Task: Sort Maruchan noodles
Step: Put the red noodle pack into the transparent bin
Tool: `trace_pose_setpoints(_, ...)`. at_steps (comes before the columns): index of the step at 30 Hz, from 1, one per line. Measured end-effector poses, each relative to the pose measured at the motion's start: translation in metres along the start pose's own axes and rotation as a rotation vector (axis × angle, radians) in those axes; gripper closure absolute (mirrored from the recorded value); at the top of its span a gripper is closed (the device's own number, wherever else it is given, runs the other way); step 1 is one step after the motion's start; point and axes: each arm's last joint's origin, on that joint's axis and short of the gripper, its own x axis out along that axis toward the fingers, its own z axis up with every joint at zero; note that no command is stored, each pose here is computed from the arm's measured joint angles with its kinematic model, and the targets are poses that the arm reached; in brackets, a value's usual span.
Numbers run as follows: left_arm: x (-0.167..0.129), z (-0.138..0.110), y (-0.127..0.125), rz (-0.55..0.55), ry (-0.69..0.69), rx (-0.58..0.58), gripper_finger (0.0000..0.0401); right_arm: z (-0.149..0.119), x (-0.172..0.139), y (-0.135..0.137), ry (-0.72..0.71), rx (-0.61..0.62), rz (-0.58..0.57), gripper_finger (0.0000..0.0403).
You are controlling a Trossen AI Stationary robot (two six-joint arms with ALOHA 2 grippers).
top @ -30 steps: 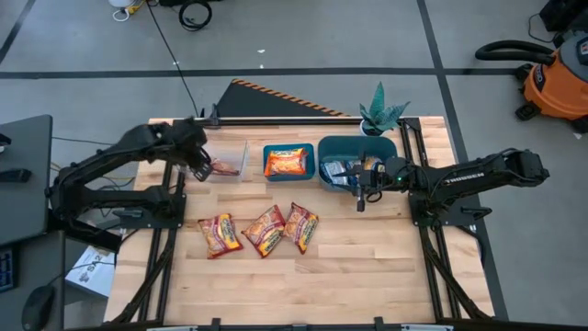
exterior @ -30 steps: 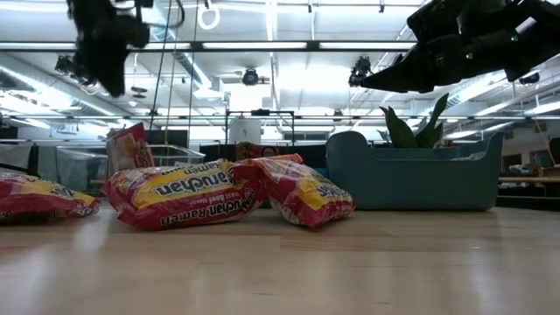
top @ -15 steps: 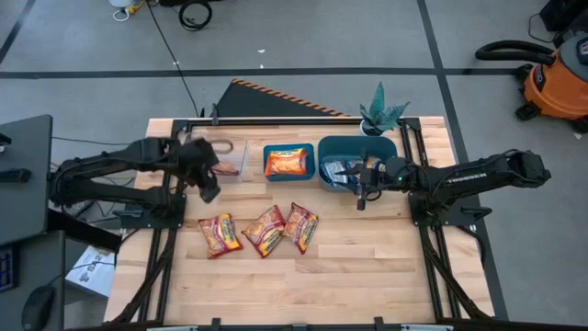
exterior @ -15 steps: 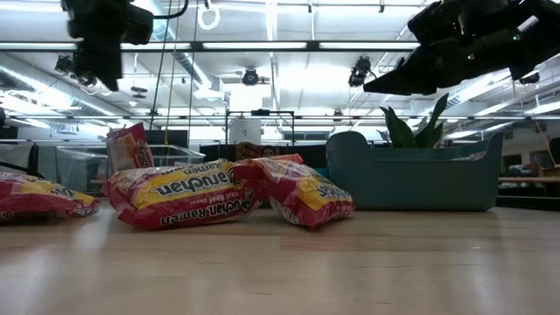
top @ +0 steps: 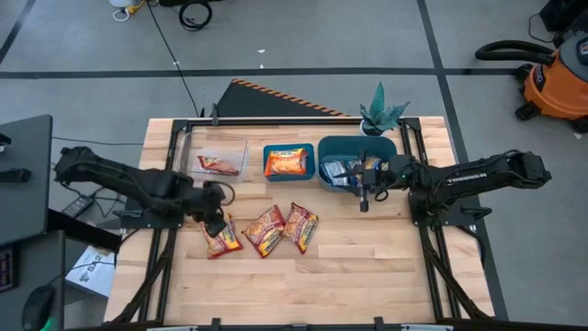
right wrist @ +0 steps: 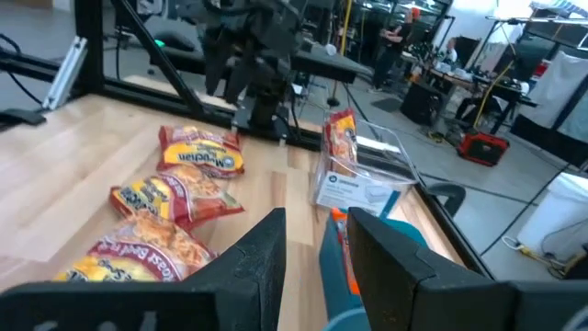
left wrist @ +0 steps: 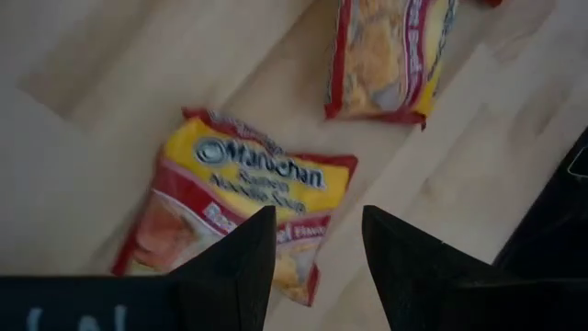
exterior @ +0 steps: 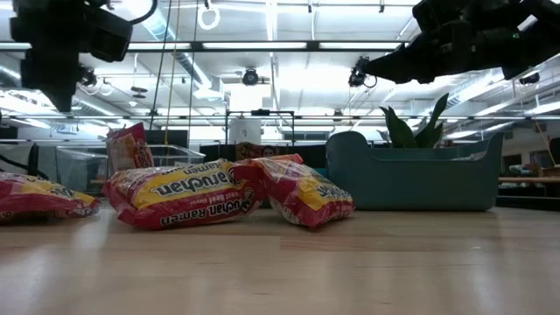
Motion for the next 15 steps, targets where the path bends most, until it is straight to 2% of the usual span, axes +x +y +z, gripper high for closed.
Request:
trace_pose_setpoints(5,0.017,-0.012,-0.013,0.075,0.017,0.014,0.0232,0.001,0.000,0.001,-0.005,0.019,0.006,0.0279)
trace_pose_setpoints(12,0.047,-0.015,-0.019,0.272,-0.020,0.226,0.0232,0.001,0.000,0.001,-0.004,0.021,0.006,0.0279)
trace_pose_setpoints(15,0.061,-0.012,-0.022,0.318,-0.032,0.256,0.0232,0.000,0.000,0.001,0.007,0.027,0.005,0.0279)
